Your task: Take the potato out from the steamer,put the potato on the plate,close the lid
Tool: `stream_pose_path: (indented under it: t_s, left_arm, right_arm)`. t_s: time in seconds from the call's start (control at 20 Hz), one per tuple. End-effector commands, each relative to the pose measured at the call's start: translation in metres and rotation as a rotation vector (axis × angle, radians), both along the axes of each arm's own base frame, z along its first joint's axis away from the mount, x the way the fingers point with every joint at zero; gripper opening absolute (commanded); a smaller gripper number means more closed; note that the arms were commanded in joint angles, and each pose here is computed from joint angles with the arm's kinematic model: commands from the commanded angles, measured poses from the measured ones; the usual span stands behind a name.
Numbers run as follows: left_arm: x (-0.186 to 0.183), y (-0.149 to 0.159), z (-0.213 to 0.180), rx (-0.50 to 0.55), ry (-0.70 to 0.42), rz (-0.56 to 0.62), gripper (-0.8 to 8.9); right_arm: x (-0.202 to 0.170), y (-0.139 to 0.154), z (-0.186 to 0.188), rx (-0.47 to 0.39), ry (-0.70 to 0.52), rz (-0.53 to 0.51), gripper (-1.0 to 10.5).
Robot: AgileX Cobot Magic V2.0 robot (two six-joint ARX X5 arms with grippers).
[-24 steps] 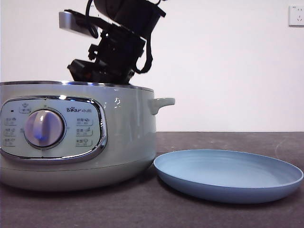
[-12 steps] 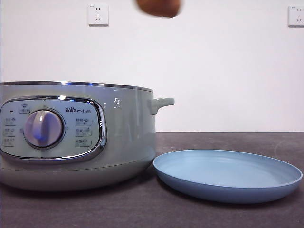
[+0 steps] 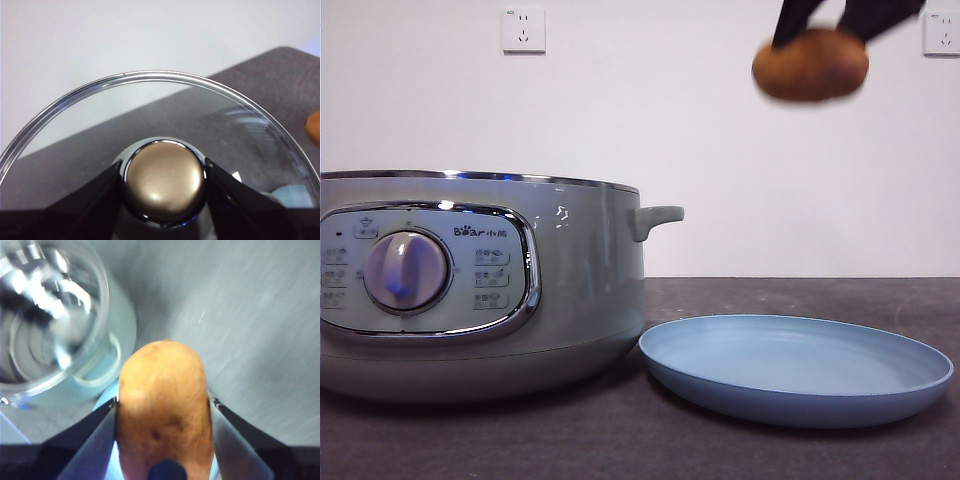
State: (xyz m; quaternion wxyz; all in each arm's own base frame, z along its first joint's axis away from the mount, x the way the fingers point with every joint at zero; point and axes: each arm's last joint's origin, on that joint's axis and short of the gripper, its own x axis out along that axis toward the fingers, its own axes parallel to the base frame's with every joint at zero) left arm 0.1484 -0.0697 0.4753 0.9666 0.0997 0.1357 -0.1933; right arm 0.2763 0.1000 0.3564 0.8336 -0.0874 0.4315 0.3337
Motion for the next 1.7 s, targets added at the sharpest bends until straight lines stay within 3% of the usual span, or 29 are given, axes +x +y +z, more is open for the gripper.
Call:
stream_pose_path:
  t_s: [0.05,0.25,0.4,0.6,1.1,1.15,1.3,1.7]
  left_arm:
    - [0.005,-0.002,0.007,-0.016,-0.055,-0.008,-0.08]
    - [0.016,-0.008,0.003,-0.006,-0.033,-0.008,-0.08]
    - [0.020,-0.010,0.001,-0.004,-0.029,-0.008,-0.08]
    - [0.021,-0.010,0.002,-0.008,-0.038,-0.008,-0.08]
    - [0.021,-0.010,0.002,-0.007,-0.035,-0.009,-0.08]
    - [0.021,-0.010,0.002,-0.007,-0.035,-0.009,-0.08]
    - [0.021,-0.010,0.002,-0.007,-0.034,-0.009,-0.08]
    - [0.023,-0.011,0.001,-0.005,-0.027,-0.013,-0.08]
  right_arm:
    - [0.001,0.009,-0.043,-0.007,0.095,-0.008,-0.1]
    - [-0.015,0.021,-0.113,-0.044,0.204,0.021,-0.1]
    - [-0.027,0.023,-0.147,-0.118,0.218,-0.022,-0.1]
    - [-0.029,0.024,-0.155,-0.187,0.179,-0.068,-0.1]
    - [-0.021,0.035,-0.183,-0.212,0.244,-0.046,0.0]
    - [-0.022,0.035,-0.183,-0.209,0.247,-0.053,0.6]
    - [-0.021,0.035,-0.183,-0.202,0.257,-0.081,4.9]
    - [-0.024,0.033,-0.165,-0.165,0.190,-0.090,5.0]
